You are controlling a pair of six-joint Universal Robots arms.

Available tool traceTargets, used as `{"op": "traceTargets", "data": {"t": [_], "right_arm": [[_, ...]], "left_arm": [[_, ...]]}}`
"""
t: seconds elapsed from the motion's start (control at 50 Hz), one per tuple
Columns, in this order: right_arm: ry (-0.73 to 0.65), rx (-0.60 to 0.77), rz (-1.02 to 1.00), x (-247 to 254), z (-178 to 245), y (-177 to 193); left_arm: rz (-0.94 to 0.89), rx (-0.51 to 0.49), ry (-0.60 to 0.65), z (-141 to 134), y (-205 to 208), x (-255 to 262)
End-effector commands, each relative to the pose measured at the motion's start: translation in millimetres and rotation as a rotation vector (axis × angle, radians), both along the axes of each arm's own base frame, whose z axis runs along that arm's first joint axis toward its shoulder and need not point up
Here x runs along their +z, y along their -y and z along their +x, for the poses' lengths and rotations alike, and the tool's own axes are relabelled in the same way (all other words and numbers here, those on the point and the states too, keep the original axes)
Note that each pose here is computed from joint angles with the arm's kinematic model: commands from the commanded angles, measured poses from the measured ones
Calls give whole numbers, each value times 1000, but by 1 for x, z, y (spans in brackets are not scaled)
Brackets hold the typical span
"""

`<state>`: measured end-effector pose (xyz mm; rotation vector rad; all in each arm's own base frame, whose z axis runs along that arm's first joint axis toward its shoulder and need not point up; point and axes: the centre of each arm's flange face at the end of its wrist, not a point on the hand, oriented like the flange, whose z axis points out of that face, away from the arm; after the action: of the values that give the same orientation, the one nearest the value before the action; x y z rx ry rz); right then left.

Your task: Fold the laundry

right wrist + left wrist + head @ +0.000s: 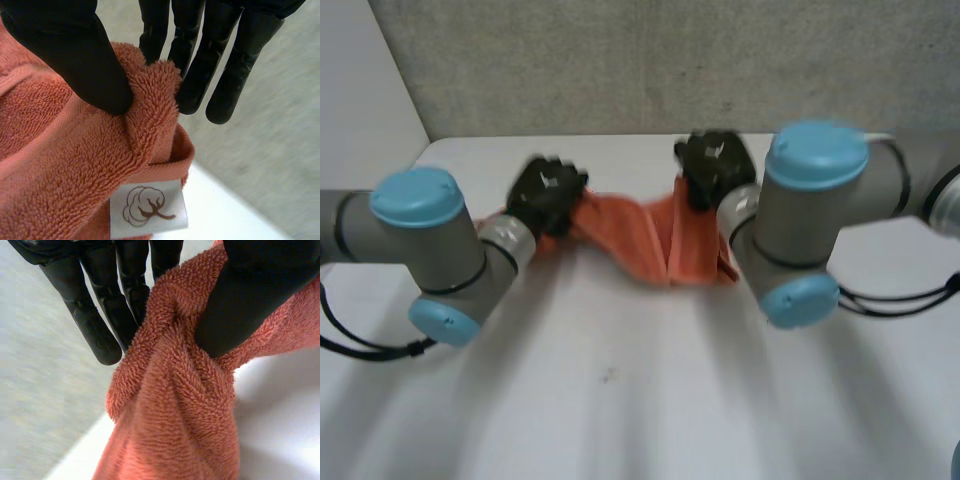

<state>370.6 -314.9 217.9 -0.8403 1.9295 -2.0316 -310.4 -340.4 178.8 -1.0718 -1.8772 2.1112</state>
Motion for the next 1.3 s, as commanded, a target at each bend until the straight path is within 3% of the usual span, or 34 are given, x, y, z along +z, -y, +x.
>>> {"op": "traceTargets", "data": {"t": [0.02,0.12,0.2,0.34,0.4,0.56,0.64,0.68,0.76,0.98,1.3], "right_arm": [[165,-162,-107,54,-19,29],[183,-175,-59,49,-24,23],[127,-179,10,26,-28,15],[48,-136,123,-2,-34,-2],[41,-119,138,-2,-35,-7],[-5,-105,195,-18,-43,-19],[-15,-110,211,-20,-49,-23],[-24,-101,230,-23,-53,-27],[-23,-74,239,-23,-54,-33],[-8,-37,222,-6,-60,-47],[16,-52,185,21,-78,-59]], "left_arm": [[-81,58,-196,-1,-29,64],[80,32,-162,8,-86,44],[259,-61,-47,7,-159,4],[362,-116,39,5,-216,-16],[335,-45,21,8,-205,-7],[222,129,-85,28,-130,31],[206,97,-108,28,-111,39],[230,-1,-106,19,-104,34],[307,-97,-78,7,-98,13],[518,-91,23,6,-95,-21],[506,-151,26,-13,-97,-27]]}}
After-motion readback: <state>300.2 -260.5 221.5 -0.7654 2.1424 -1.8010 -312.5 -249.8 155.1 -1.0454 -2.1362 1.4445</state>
